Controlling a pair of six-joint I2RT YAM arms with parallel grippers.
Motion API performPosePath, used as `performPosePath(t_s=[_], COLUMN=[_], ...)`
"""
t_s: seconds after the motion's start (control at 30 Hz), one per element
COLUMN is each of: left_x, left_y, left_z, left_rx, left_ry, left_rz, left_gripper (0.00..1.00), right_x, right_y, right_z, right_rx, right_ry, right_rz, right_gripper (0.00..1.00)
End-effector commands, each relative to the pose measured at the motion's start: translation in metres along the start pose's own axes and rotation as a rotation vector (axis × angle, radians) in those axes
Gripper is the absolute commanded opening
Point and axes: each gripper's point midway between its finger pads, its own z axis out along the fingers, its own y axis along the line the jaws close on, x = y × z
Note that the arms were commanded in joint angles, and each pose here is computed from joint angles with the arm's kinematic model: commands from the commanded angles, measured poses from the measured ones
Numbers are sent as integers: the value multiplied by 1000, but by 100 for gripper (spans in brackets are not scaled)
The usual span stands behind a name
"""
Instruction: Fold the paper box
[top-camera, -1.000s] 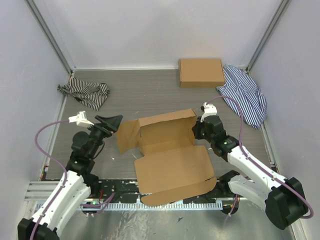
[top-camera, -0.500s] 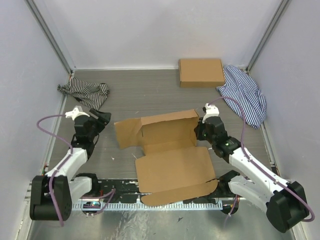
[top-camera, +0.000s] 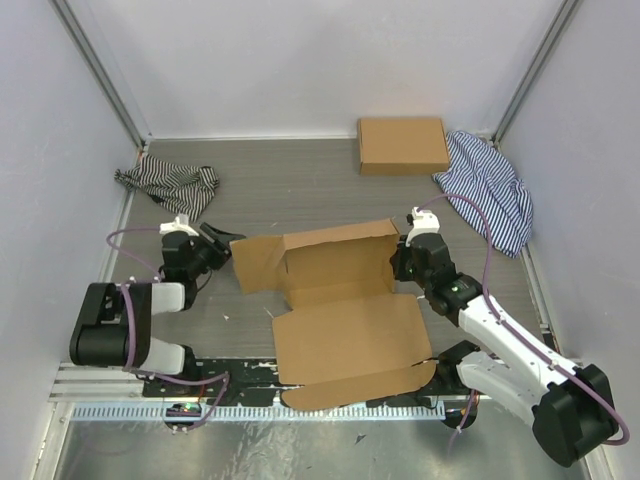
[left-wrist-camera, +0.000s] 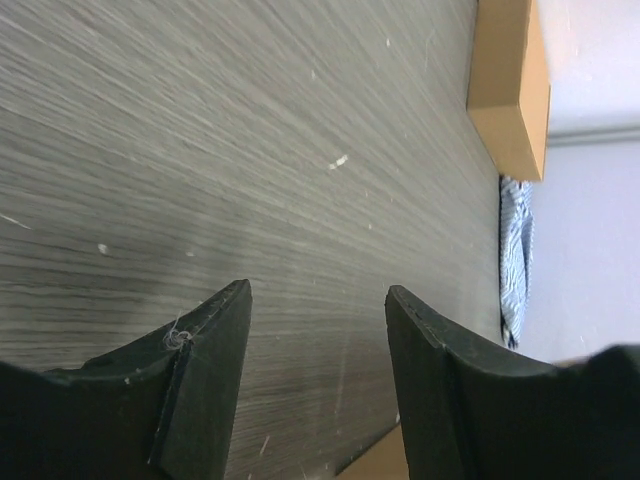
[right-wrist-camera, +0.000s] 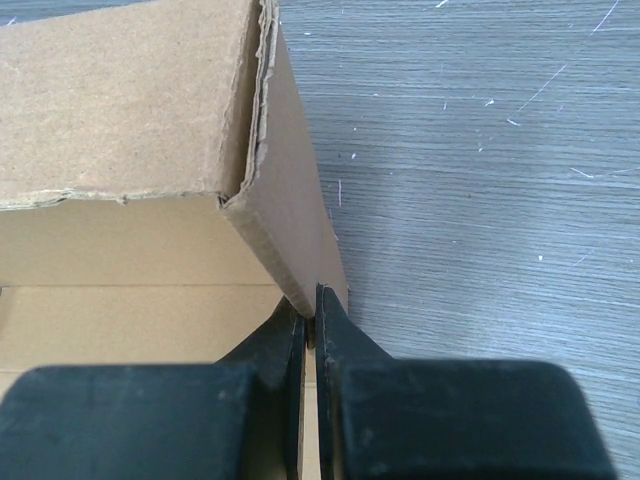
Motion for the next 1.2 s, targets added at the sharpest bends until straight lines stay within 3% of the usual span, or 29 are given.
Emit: performPosePath(t_s=[0.0,0.17,0.4,0.63,0.97,1.17], left_x=[21,53,75,85,115,127], left_y=[-36,-48,-48,-53,-47,-76], left_z=[3,-12,-58,-99,-83,-82], left_rx=[192,291,289,266,276,351], left_ry=[120,199,221,142,260,274], left_rz=[62,119,284,430,451,500], left_gripper=[62,57,57,64,63,63], right_x=[-15,-19,-17,-17,-13,-12], right_y=[9,12,9,13,19,19], right_z=[-1,3,13,13,9,6], right_rx=[-29,-29,-7,-35,-83,-87], right_ry=[-21,-5,37,29,33,40], right_rz=[16,12,-1,5,2,-10], right_gripper=[1,1,1,1,2,2])
